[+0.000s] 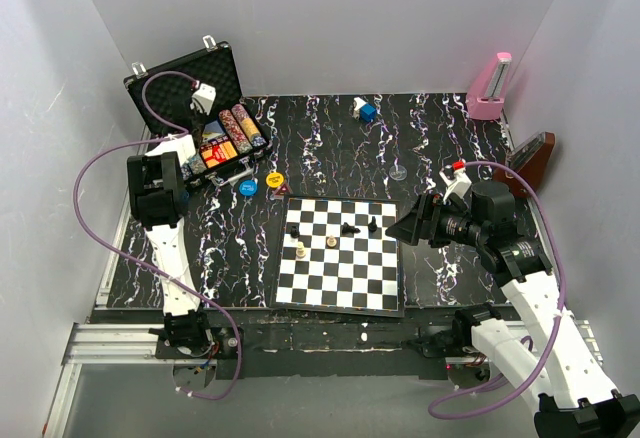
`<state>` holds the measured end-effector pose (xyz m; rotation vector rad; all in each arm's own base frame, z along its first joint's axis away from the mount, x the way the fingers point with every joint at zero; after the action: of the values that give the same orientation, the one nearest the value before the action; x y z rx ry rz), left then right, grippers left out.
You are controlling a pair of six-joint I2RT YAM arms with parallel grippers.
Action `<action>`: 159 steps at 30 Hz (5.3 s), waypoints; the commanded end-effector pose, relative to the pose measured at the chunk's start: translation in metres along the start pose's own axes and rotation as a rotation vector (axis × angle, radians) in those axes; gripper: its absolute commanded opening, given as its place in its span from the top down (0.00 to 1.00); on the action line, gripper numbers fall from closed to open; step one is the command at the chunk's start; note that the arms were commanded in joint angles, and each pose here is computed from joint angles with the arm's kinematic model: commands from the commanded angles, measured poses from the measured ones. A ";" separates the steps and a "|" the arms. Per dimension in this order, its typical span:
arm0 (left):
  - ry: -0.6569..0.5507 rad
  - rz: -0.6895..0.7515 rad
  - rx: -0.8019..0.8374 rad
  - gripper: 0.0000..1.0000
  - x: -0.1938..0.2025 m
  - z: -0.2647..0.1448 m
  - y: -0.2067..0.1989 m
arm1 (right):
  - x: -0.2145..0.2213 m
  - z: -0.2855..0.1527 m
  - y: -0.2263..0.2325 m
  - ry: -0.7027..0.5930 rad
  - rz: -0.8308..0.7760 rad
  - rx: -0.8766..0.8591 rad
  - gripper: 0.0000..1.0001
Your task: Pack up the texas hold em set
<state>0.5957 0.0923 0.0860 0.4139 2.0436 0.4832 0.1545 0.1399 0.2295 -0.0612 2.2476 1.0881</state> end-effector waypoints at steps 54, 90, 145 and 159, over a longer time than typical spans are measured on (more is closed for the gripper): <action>-0.143 -0.497 0.021 0.02 -0.100 -0.241 -0.011 | -0.045 -0.034 -0.030 -0.237 -0.113 0.398 0.04; -0.006 -0.546 0.462 0.02 -0.049 -0.322 -0.083 | -0.138 0.145 -0.122 0.221 -0.086 0.736 0.08; 0.004 -0.553 0.468 0.02 -0.047 -0.322 -0.085 | -0.150 0.219 -0.214 0.396 -0.057 0.811 0.33; 0.000 -0.555 0.466 0.02 -0.048 -0.323 -0.084 | -0.148 0.220 -0.220 0.415 -0.030 0.816 0.40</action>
<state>0.3310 -0.0551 0.2167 0.0895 2.1883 -0.3179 0.4501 0.1222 0.0630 0.0136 2.8617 0.0826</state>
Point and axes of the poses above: each gripper's point midway between its finger pads, its own z axis out along the fingers, its own y axis along the line the jaws close on, x = y × z, the point moved 4 cm from there along -z, back along the fingers, and after that the axes turned 3 degrees about z, right-handed, at the moved point
